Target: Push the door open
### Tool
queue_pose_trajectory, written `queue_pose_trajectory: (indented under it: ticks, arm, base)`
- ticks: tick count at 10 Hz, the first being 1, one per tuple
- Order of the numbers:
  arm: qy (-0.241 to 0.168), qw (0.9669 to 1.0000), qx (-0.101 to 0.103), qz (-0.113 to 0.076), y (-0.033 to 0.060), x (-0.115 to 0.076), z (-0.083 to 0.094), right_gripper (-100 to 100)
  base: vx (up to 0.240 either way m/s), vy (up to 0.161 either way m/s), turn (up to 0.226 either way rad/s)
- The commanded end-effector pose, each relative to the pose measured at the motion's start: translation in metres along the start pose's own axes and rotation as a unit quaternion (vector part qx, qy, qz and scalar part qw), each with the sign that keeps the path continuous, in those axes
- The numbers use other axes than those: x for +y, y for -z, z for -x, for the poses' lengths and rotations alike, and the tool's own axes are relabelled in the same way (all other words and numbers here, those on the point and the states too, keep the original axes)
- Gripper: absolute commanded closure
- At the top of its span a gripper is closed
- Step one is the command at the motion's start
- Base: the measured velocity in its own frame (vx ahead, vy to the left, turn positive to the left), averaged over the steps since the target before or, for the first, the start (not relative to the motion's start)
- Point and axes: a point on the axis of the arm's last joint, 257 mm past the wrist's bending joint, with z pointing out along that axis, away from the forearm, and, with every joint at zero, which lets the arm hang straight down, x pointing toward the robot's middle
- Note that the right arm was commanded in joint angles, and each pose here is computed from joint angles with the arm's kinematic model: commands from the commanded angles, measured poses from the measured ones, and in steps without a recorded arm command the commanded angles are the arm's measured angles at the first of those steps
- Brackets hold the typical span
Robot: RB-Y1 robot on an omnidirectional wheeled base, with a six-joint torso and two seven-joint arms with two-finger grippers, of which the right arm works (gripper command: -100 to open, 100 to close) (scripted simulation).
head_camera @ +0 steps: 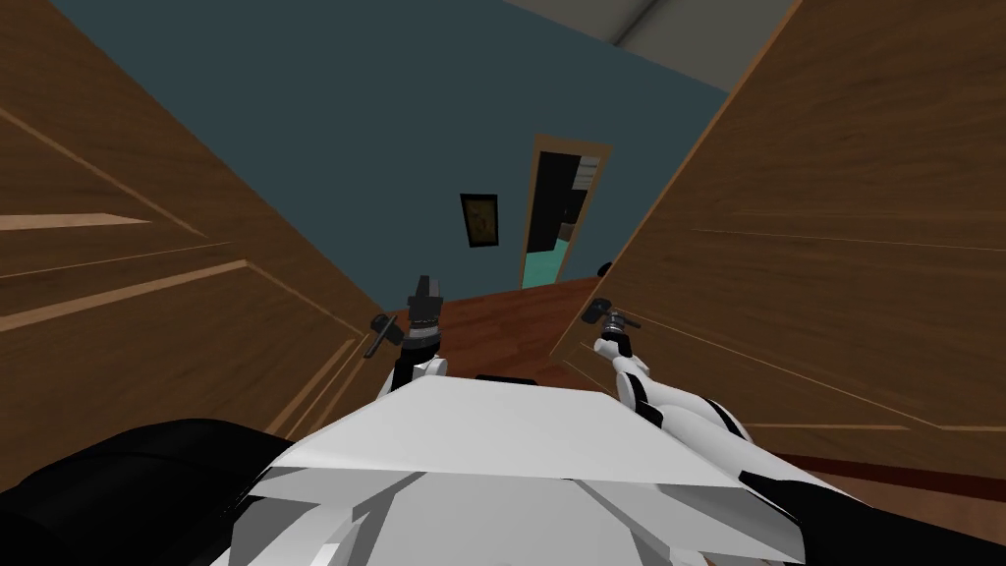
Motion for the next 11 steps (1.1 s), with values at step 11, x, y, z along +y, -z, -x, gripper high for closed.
queue_pose_trajectory:
  ticks: [11]
  arm:
    - [0.001,0.9986,-0.053,-0.001,0.0075,0.0,0.056,100]
  base:
    - [0.135,0.002,-0.035]
